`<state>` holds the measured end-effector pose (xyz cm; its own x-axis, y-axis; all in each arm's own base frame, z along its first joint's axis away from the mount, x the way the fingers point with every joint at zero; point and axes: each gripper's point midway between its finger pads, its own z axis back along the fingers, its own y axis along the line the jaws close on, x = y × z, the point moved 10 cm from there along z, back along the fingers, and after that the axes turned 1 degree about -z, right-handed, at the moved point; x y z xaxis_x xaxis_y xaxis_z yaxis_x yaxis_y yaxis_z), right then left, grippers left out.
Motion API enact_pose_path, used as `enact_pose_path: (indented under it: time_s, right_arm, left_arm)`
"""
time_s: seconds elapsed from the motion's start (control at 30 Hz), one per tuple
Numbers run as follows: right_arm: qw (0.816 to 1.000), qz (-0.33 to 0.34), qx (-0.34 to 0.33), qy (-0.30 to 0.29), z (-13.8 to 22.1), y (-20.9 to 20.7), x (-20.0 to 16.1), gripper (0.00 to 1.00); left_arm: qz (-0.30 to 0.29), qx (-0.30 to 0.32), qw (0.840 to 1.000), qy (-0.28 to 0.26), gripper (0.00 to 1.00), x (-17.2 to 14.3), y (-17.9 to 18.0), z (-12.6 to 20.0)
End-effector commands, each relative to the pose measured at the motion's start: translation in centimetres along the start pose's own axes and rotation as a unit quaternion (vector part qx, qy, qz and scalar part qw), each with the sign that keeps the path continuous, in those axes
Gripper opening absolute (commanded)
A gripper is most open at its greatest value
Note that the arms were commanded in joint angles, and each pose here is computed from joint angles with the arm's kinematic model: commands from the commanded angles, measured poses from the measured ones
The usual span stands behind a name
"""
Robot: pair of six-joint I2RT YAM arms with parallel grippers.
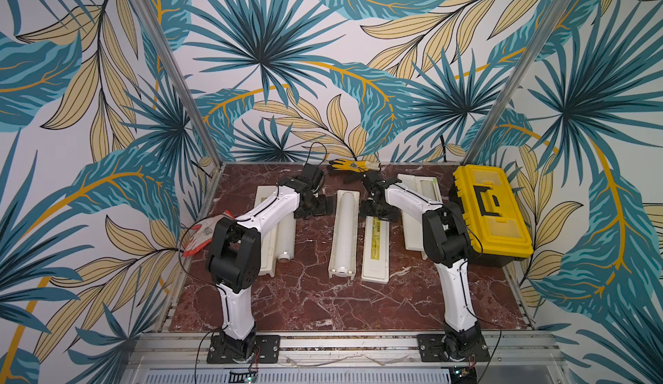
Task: Put plastic wrap rolls into dispensers
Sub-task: Pick up the lid from the center of the board.
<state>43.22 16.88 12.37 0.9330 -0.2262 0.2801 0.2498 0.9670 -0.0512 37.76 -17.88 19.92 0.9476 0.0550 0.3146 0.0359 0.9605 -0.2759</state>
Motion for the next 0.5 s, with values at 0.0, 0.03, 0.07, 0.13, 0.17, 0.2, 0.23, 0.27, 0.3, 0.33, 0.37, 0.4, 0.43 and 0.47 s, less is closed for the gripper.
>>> enact_pose_path:
  time_s: [0.0,0.03,0.07,0.13,0.17,0.2,0.23,0.27,0.3,0.33,0.37,0.4,0.43,0.47]
  right_arm:
    - [0.999,0.005,-0.020,0.044,-1.9,-0.4,-1.9,0.97]
    - [0.999,0.003,-0.008,0.042,-1.8,-0.4,-1.9,0.96]
    - [0.999,0.004,0.001,0.040,-1.8,-0.3,-2.0,0.94]
    - [0.999,0.005,0.011,0.030,-1.0,-0.3,-1.8,0.91]
    - [1.000,0.007,0.013,0.023,-0.5,-0.4,-1.6,0.90]
    - [1.000,0.008,0.017,0.016,0.3,-0.5,-1.3,0.89]
    - [1.000,0.011,0.024,0.005,1.4,-0.5,-1.0,0.88]
    - [0.999,0.014,0.031,-0.005,2.4,-0.6,-0.7,0.87]
    - [0.999,0.019,0.040,-0.016,3.6,-0.7,-0.4,0.86]
    - [0.998,0.024,0.050,-0.025,4.7,-0.8,-0.3,0.85]
    - [0.997,0.027,0.059,-0.031,5.6,-0.9,-0.1,0.84]
    - [0.997,0.032,0.067,-0.033,6.5,-0.9,0.0,0.84]
    - [0.996,0.037,0.076,-0.034,7.3,-0.9,0.0,0.83]
    - [0.995,0.041,0.084,-0.035,8.0,-1.0,0.1,0.82]
  left_arm:
    - [-0.024,-0.018,0.999,0.023,1.00,-0.9,0.5,-1.7]
    - [-0.022,-0.016,0.999,0.028,1.00,-1.1,0.8,-2.1]
    - [-0.020,-0.015,0.999,0.032,0.99,-1.4,1.2,-2.5]
    - [-0.012,-0.010,0.999,0.043,0.98,-1.9,2.0,-3.2]
    - [-0.010,-0.006,0.999,0.050,0.98,-2.2,2.4,-3.5]
    - [-0.007,-0.004,0.998,0.056,0.97,-2.5,2.7,-3.8]
    - [-0.005,-0.004,0.998,0.062,0.96,-2.7,3.0,-4.0]
    - [-0.004,-0.005,0.998,0.068,0.95,-3.0,3.1,-4.2]
    - [-0.004,-0.007,0.997,0.075,0.93,-3.4,3.2,-4.4]
    - [-0.003,-0.008,0.997,0.083,0.92,-3.8,3.3,-4.6]
    - [-0.002,-0.008,0.996,0.087,0.91,-4.0,3.4,-4.8]
    - [-0.003,-0.010,0.996,0.094,0.90,-4.4,3.4,-5.0]
    - [-0.007,-0.013,0.995,0.100,0.90,-4.7,3.3,-5.2]
    - [-0.012,-0.015,0.994,0.104,0.89,-4.9,3.2,-5.2]
